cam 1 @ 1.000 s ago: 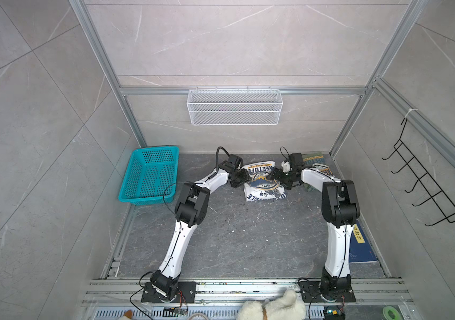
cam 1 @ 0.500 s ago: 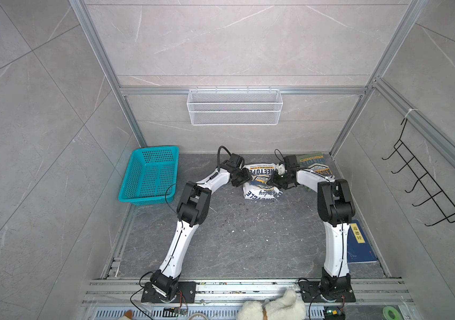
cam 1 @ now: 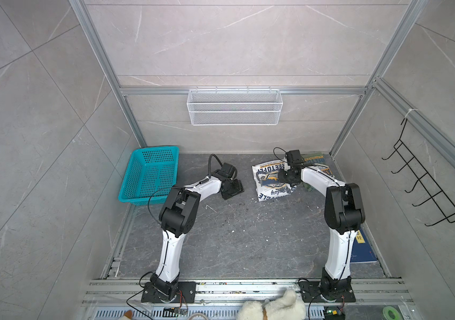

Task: Fold and stack tank tops
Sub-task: Pick up the tank top from the top-center of the table.

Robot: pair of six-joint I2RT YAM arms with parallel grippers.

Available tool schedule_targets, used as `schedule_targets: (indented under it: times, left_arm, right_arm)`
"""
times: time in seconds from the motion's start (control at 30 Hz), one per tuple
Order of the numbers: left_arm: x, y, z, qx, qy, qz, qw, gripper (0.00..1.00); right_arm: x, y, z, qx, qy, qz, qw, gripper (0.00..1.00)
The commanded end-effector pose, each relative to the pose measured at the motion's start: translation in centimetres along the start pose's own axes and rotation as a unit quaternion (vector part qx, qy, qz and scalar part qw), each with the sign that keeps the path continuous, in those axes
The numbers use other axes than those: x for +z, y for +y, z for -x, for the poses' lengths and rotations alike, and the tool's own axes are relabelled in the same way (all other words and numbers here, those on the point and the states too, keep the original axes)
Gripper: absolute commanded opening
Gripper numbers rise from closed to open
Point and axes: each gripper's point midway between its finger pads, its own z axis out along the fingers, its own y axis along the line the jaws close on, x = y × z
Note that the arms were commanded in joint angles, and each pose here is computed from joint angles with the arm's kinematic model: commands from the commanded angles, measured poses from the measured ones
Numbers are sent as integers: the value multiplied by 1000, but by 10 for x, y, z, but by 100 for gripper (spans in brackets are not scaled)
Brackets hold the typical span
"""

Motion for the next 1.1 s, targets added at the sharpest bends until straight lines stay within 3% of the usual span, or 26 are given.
schedule_targets:
  times: [0.0, 0.13, 0.33, 0.6, 1.07]
  left_arm:
    - [-33, -6, 6, 16, -40, -16, 999, 72]
    - [-42, 5, -8, 16, -44, -16, 999, 72]
    - [-39, 24, -25, 18, -31, -1, 999, 72]
    - [-21, 43, -42, 10, -10, 11, 1000, 71]
    - [-19, 50, -52, 20, -14, 3, 1000, 73]
  right_arm:
    - [-26, -36, 31, -61, -61, -105, 991, 0]
    - [-31, -61, 42, -93, -60, -183, 977, 0]
    - [-42, -75, 61, -121, -99, -227, 961, 0]
    - [-71, -92, 93, -102, -175, -229, 952, 0]
    - [-90, -135, 105, -36, -255, -216, 942, 0]
